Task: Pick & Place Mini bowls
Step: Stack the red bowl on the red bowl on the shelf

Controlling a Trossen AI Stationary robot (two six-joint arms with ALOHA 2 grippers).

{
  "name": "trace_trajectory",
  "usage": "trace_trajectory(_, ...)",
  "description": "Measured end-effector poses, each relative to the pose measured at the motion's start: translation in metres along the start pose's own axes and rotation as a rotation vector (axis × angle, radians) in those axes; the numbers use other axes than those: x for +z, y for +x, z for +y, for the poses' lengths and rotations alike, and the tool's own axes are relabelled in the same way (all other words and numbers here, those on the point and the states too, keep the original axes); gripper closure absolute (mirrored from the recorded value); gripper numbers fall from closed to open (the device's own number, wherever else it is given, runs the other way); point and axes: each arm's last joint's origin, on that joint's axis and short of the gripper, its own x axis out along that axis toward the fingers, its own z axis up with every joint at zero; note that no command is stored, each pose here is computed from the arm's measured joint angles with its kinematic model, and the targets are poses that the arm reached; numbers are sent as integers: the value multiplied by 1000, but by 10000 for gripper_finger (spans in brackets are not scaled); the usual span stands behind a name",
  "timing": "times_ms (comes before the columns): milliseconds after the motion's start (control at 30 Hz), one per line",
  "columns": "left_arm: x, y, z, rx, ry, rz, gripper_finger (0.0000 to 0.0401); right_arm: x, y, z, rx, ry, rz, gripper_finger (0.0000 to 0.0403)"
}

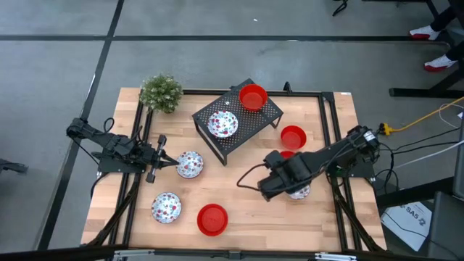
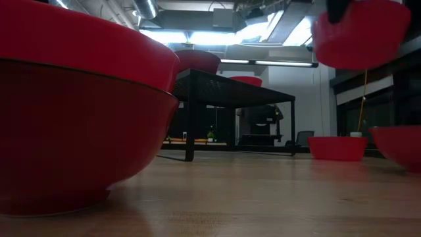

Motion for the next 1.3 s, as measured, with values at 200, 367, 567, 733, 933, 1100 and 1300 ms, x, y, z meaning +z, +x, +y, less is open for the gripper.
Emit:
trace_trajectory(200, 0, 0, 0, 0, 0, 0, 397, 22, -12, -4, 38, -36, -59, 401)
trace_trajectory(367, 0, 0, 0, 0, 0, 0, 397, 46, -25, -11, 68, -60, -122, 401)
trace_trajectory(567, 0, 0, 0, 0, 0, 0, 397, 76, -42, -24, 92, -74, -214, 401)
trace_trajectory(733, 0, 0, 0, 0, 0, 0, 397, 101, -52, -39, 94, -104, -263, 400)
trace_trajectory(933, 0, 0, 0, 0, 0, 0, 397, 129, -57, -59, 69, -134, -302, 399)
trace_trajectory(1100, 0, 0, 0, 0, 0, 0, 397, 150, -53, -77, 15, -192, -310, 399)
trace_trajectory(1300, 0, 0, 0, 0, 0, 0, 397, 170, -49, -91, -28, -331, -344, 399)
